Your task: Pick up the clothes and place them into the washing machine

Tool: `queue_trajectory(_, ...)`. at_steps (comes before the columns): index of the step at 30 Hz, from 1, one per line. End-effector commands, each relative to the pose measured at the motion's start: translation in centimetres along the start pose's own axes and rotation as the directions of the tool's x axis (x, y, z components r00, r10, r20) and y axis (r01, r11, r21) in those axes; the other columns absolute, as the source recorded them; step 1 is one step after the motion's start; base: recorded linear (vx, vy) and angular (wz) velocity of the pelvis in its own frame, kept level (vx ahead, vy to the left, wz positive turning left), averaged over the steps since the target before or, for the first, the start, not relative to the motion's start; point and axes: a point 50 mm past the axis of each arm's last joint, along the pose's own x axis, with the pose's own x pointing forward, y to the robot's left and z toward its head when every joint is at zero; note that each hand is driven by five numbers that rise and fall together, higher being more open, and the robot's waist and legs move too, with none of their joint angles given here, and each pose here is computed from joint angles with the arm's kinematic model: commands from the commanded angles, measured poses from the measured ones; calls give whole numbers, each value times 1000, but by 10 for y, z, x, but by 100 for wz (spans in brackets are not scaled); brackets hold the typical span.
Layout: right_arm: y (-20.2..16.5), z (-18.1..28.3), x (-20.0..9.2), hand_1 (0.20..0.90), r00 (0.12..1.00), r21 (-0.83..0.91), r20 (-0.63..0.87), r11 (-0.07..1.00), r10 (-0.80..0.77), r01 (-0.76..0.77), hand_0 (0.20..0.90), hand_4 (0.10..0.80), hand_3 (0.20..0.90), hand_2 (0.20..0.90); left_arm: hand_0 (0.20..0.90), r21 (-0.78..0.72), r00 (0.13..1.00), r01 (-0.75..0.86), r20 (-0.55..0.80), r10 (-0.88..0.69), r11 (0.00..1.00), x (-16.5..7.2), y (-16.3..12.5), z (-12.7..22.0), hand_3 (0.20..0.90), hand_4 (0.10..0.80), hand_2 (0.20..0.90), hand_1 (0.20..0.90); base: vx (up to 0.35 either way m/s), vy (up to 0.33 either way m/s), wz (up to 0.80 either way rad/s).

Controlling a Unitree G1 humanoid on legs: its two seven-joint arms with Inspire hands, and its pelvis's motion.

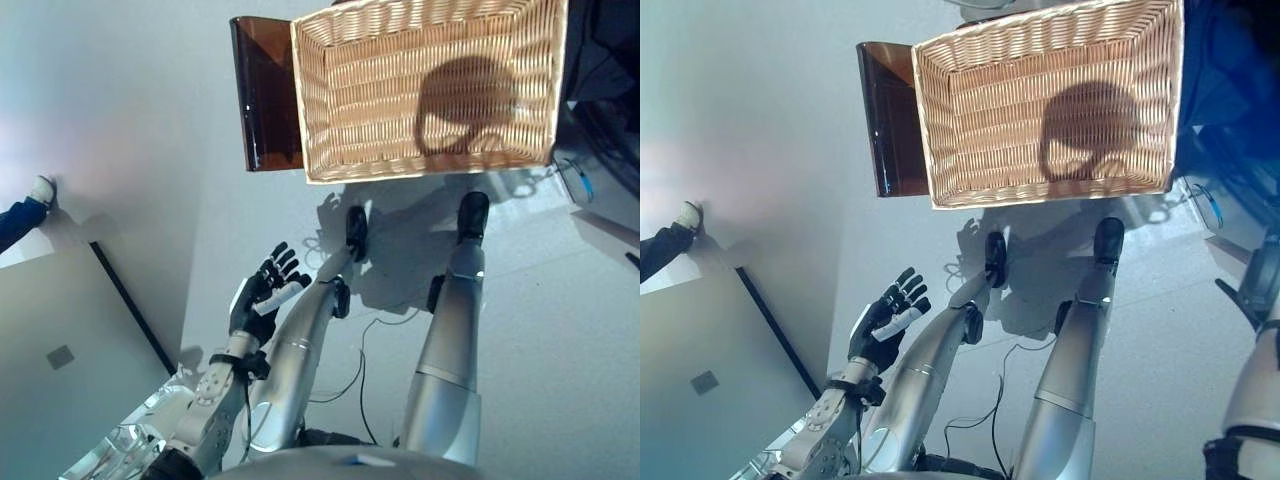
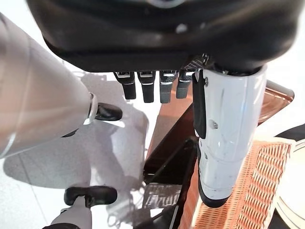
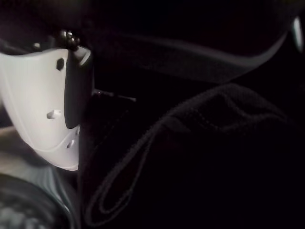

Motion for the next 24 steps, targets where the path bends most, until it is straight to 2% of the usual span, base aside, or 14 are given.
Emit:
queue_trajectory(1, 10, 94, 4, 200, 932, 28, 357, 996, 66, -81, 200, 300, 200, 200, 900, 1, 991, -62, 115, 62, 998, -8, 18, 22, 900, 800, 900, 900, 0, 0, 0)
queue_trajectory(4, 13, 89, 2, 200, 932, -4, 355, 997, 78, -82, 200, 300, 200, 200, 900, 3, 991, -66, 119, 66, 998, -9, 19, 23, 900, 800, 900, 900, 0, 0, 0)
queue_trajectory(5, 13, 89, 2, 307, 932, -4, 355, 997, 78, -82, 307, 376, 307, 307, 900, 3, 991, -67, 119, 66, 998, -9, 19, 23, 900, 800, 900, 900, 0, 0, 0)
queue_trajectory(6, 12, 86, 3, 475, 930, -49, 358, 996, 84, -71, 475, 496, 475, 475, 900, 8, 990, -68, 125, 67, 998, -9, 20, 25, 900, 800, 900, 900, 0, 0, 0)
queue_trajectory(7, 12, 81, 3, 900, 930, -105, 357, 993, 90, -56, 900, 800, 900, 900, 900, 13, 989, -70, 129, 68, 997, -9, 21, 26, 900, 800, 900, 900, 0, 0, 0)
queue_trajectory(9, 15, 76, 1, 900, 929, -128, 352, 989, 114, -73, 900, 800, 900, 900, 900, 15, 989, -71, 131, 68, 997, -9, 21, 26, 900, 800, 900, 900, 0, 0, 0)
queue_trajectory(13, 13, 64, 2, 900, 922, -315, 364, 949, 134, -13, 900, 800, 900, 900, 900, 40, 988, -80, 132, 74, 996, -11, 25, 28, 900, 800, 900, 900, -11, 9, 0)
queue_trajectory(14, 13, 59, 2, 900, 909, -430, 389, 902, 152, 33, 900, 800, 900, 900, 900, 53, 988, -75, 140, 68, 996, -13, 26, 30, 900, 800, 900, 900, -33, 32, -1)
queue_trajectory(15, 14, 59, 1, 900, 908, -431, 390, 902, 153, 34, 900, 800, 900, 900, 900, 51, 988, -75, 140, 68, 996, -13, 26, 30, 900, 800, 900, 900, -36, 36, -3)
queue_trajectory(18, 15, 52, -1, 900, 884, -560, 431, 822, 182, 104, 900, 800, 900, 900, 900, 66, 987, -74, 145, 64, 995, -14, 27, 32, 900, 800, 900, 900, -51, 29, -6)
queue_trajectory(19, 15, 44, -2, 900, 851, -689, 466, 703, 243, 177, 900, 800, 900, 900, 900, 80, 987, -74, 152, 61, 994, -13, 28, 34, 900, 800, 900, 900, -34, 22, -3)
queue_trajectory(20, 15, 44, -3, 900, 850, -689, 467, 702, 243, 177, 900, 800, 900, 900, 900, 79, 986, -74, 152, 61, 994, -13, 28, 34, 900, 800, 900, 900, -50, 37, -2)
queue_trajectory(22, 15, 34, -6, 900, 806, -758, 520, 588, 284, 282, 900, 800, 900, 900, 900, 75, 985, -71, 163, 58, 995, -12, 26, 35, 900, 800, 900, 900, -46, 38, -4)
queue_trajectory(24, 10, 31, -5, 900, 810, -774, 519, 553, 274, 310, 900, 800, 900, 900, 900, 77, 984, -68, 168, 55, 995, -11, 24, 36, 900, 800, 900, 900, -42, 45, -6)
